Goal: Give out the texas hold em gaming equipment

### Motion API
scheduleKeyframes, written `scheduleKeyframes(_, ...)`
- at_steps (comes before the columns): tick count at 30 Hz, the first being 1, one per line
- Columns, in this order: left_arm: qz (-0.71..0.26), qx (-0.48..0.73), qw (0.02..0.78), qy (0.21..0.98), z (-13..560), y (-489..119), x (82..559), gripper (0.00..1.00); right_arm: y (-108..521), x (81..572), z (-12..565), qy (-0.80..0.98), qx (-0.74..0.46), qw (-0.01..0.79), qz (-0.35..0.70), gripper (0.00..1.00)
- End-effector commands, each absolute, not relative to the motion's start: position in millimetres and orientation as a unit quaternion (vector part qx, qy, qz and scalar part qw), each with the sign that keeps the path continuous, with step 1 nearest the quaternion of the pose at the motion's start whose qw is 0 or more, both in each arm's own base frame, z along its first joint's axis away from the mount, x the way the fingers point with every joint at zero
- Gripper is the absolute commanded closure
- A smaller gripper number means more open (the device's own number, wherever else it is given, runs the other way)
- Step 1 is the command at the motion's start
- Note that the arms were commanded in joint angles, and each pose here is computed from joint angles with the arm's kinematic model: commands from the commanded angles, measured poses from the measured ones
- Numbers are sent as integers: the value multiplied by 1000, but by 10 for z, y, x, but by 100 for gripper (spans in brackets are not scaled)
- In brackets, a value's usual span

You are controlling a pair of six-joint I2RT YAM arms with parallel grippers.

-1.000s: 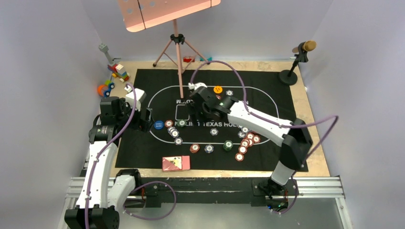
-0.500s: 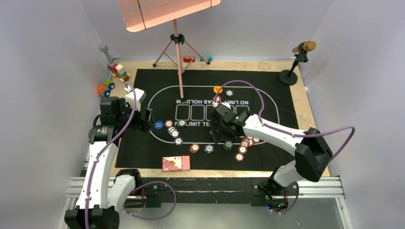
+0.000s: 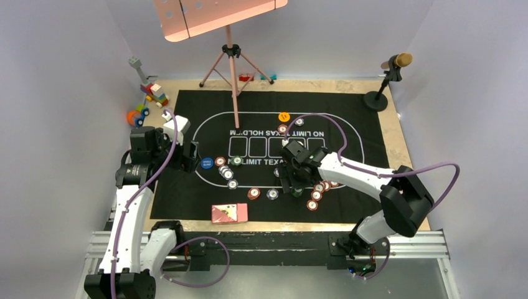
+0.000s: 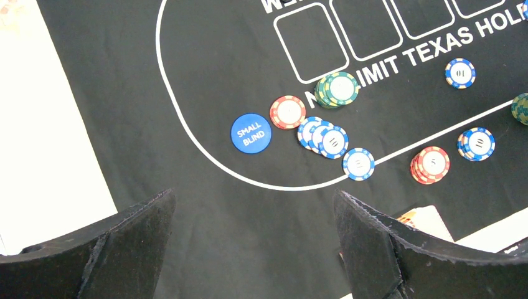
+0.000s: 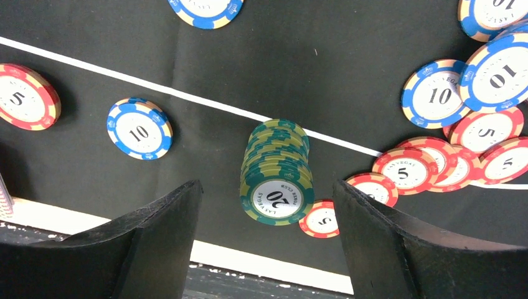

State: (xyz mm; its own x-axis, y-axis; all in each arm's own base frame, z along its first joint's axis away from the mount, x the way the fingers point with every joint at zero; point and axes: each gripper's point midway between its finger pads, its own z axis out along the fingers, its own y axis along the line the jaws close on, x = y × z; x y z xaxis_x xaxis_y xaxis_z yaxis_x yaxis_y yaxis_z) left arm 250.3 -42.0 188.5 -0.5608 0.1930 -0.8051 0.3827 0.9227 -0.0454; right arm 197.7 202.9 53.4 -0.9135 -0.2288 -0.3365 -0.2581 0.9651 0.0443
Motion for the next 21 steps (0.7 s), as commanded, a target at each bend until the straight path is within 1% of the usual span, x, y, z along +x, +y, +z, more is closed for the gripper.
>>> scheduleKeyframes(1, -104, 165, 449, 872, 1896, -409, 2540, 0, 2092, 1992, 485, 977, -122, 167, 58, 22)
scheduleKeyframes(12, -103, 164, 451, 871, 1906, -405, 2539, 0, 2023, 1974, 329, 980, -116, 157, 51, 34)
scheduleKeyframes(16, -103, 164, 450, 872, 1900, -406, 2536, 0, 2011, 1986, 326, 980, -113, 158, 49, 42)
scheduleKeyframes(21, -104, 165, 450, 872, 1899, -408, 2538, 0, 2021, 2003, 388, 978, -114, 165, 53, 44)
